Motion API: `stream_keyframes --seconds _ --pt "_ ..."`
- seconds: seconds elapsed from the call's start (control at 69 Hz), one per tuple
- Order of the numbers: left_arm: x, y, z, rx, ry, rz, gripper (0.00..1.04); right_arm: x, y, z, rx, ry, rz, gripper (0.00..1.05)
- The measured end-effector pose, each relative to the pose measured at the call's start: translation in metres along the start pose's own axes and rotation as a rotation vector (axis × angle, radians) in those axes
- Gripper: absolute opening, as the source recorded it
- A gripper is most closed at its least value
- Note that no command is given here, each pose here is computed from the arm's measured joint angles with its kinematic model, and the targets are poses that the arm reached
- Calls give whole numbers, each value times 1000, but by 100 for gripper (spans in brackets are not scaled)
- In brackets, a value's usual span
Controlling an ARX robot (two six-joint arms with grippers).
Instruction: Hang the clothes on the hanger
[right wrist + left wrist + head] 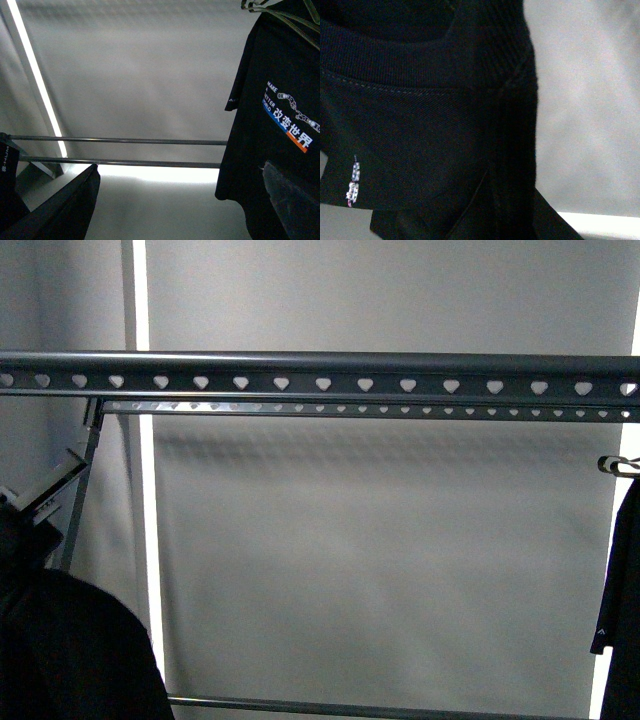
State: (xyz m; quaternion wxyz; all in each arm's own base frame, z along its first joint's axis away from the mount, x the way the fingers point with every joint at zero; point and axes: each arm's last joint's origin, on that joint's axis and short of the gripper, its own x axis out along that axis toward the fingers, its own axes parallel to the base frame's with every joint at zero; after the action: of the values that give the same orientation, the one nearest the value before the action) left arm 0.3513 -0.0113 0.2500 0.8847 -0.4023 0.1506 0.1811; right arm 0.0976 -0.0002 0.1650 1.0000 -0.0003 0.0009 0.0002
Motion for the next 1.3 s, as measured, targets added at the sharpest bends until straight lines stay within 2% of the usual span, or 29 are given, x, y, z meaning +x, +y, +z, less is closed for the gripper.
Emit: stream_keyframes --seconds 0.174,0.29,0.362,0.42,0.464,0.565,0.623,0.652,0.667,0.739,0.768,0.812,0.942,1.072,1.159,1.304 --pt "-34 22 2 107 128 -68 4 0 0 0 0 0 0 97" --pt "-65 29 -1 222 248 -240 4 0 0 0 0 0 0 97" --pt "-92 35 -5 383 410 -404 4 0 0 0 0 0 0 97" --pt "-117 44 -6 593 576 -613 4 0 0 0 0 0 0 97" --pt "-122 48 -5 641 612 -658 4 0 0 0 0 0 0 97" --pt "-125 60 7 885 632 -746 4 0 0 0 0 0 0 97" --pt "-117 61 19 1094 559 -788 4 0 0 0 0 0 0 97" --pt "-108 58 27 1238 475 -799 4 0 0 0 0 0 0 97" --pt "-106 57 29 1260 453 -801 4 0 0 0 0 0 0 97" --pt "-80 41 47 1635 166 -835 4 0 0 0 0 0 0 97" --pt "-76 36 50 1686 108 -851 4 0 0 0 0 0 0 97" --pt "-68 16 58 1838 -79 -944 4 0 0 0 0 0 0 97" --pt "-73 -29 60 1924 -326 -1128 4 0 0 0 0 0 0 97" --pt "-78 -70 52 1974 -500 -1243 4 0 0 0 0 0 0 97" --pt "-72 -81 38 1993 -545 -1302 4 0 0 0 0 0 0 97" --pt "-59 -84 18 2018 -595 -1341 4 0 0 0 0 0 0 97"
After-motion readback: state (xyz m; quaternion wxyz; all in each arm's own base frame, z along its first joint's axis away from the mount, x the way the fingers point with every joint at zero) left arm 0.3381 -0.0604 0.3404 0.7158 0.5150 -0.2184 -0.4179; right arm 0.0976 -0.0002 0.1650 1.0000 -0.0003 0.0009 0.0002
